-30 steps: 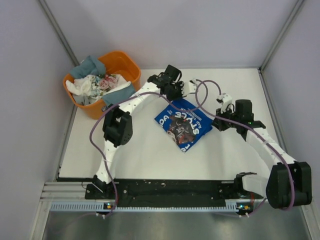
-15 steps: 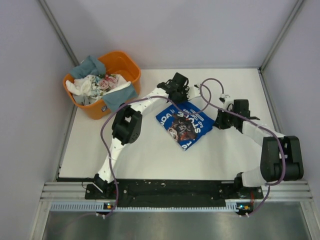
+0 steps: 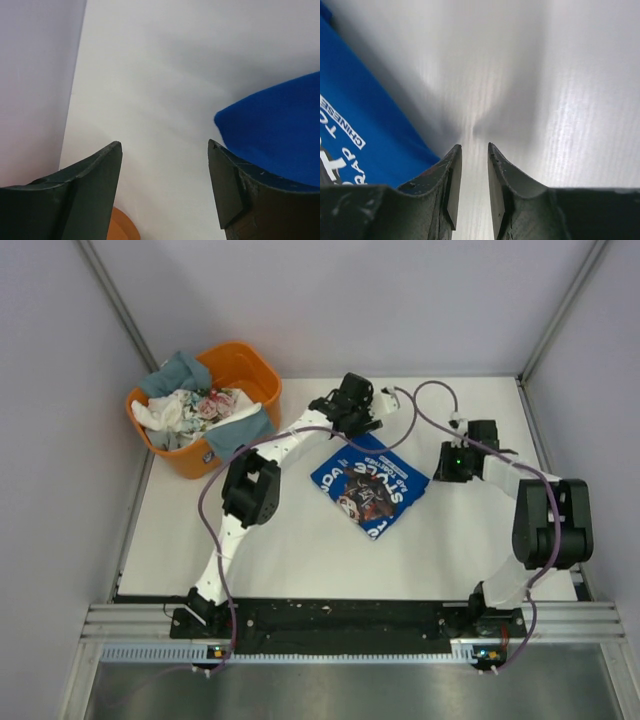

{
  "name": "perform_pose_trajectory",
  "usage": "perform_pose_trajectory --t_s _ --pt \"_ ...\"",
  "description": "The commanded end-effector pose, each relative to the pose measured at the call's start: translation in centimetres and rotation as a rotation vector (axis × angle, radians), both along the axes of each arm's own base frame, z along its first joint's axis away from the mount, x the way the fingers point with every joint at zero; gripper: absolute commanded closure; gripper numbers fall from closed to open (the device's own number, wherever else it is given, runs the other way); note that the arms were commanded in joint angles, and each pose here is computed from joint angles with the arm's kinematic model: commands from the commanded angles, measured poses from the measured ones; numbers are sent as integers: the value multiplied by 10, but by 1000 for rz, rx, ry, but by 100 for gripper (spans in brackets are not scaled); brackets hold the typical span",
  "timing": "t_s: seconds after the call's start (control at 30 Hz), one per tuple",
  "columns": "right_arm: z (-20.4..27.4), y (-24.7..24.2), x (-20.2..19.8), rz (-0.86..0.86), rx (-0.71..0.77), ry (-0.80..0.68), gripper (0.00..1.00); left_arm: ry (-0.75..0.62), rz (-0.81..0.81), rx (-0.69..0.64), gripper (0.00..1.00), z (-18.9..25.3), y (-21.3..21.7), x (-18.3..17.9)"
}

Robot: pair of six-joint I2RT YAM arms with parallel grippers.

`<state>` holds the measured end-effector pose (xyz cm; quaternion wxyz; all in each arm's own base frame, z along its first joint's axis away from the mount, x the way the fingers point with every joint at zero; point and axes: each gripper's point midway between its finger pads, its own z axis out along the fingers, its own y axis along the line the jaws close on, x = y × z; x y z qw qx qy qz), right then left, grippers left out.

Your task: Fold and stack the t-shirts

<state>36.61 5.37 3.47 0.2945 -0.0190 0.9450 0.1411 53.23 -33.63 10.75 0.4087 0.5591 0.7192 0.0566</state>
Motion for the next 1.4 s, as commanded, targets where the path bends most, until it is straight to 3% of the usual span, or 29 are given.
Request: perform_pose_trajectory --t_s 0.0,0.17,0.33,0.5,0.67,0.9,1.17,1.37 --pt "34 -23 15 -149 -12 7 71 -90 106 -120 25 64 24 25" --pt "64 -15 -2 -212 30 -33 65 48 72 -232 23 76 29 -1" --pt "73 49 -35 -89 130 -55 63 209 6 -205 37 40 38 -50" --pt "48 64 -51 -200 279 26 63 295 66 -134 46 -5 67 -62" --pt "30 78 -36 -177 332 73 62 433 71 -87 49 -36 76 -84" --pt "14 59 13 -215 317 110 64 557 65 -77 50 -57 83 -120" --pt "17 60 68 -139 267 109 63 721 -67 -91 50 -58 75 -198" --pt "54 38 60 -140 135 25 62 592 88 -139 55 -17 107 -146"
